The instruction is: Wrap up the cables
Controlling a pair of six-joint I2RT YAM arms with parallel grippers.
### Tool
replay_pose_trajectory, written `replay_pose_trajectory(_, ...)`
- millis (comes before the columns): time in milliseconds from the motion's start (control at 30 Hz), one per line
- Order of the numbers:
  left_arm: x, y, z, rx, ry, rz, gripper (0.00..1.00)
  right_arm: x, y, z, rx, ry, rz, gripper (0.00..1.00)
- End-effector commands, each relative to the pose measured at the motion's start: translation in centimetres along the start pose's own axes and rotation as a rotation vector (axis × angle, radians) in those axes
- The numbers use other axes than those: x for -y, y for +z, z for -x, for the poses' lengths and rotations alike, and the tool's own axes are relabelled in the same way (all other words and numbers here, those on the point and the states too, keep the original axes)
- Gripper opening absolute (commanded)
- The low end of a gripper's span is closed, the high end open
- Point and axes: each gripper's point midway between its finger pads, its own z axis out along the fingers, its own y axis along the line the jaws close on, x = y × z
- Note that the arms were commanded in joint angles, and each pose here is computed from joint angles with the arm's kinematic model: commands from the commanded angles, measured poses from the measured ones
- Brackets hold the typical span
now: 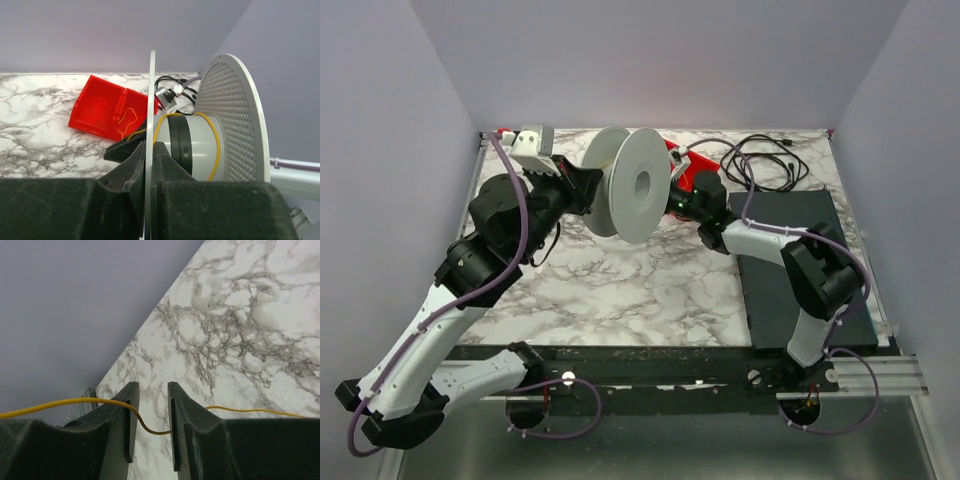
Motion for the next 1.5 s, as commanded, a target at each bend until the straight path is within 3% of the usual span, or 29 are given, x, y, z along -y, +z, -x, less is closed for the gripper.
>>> replay_pose_trajectory(0,0.2,0.3,4.9,0.178,-0.084,0.039,0.00,-2.6,-0.9,-2.6,-0.044,0.050,0.128,0.36)
replay_pose_trajectory(267,-2.3,2.0,4.9,0.196,-0.091,0.205,0.00,-6.0,-3.0,-5.3,-0.079,0.110,0.234,0.35)
replay_pose_trajectory(767,-7.7,4.9,3.4,0.220,-0.038,0.450,0.00,-11.1,-6.5,-8.1,-0.147,0.098,0.278,0.12)
replay_pose_trajectory(867,-8.9,5.5,2.8,0.213,-0.006,0.494,0.00,-10.9,-7.1,-8.0,-0.166,0.043,0.202,0.01)
replay_pose_trajectory(1133,-11.1,7.6,-0.3,0.137,0.101,0.557,0.00,-10.9,-9.0,-4.2,-0.187,-0.178,-0.029,0.01)
replay_pose_trajectory(1367,-10.5,9.2,-5.2,-0.014,0.167,0.481,0.00,-9.1,-9.8,1.1,-0.147,-0.396,-0.253,0.01)
replay_pose_trajectory(1400,-9.7,9.2,-7.1,-0.105,0.228,0.441,0.00,-8.3,-9.9,3.4,-0.112,-0.470,-0.344,0.01)
replay_pose_trajectory(1467,-9.1,9.0,-8.2,-0.153,0.254,0.406,0.00,-7.5,-10.2,4.6,-0.092,-0.516,-0.407,0.01)
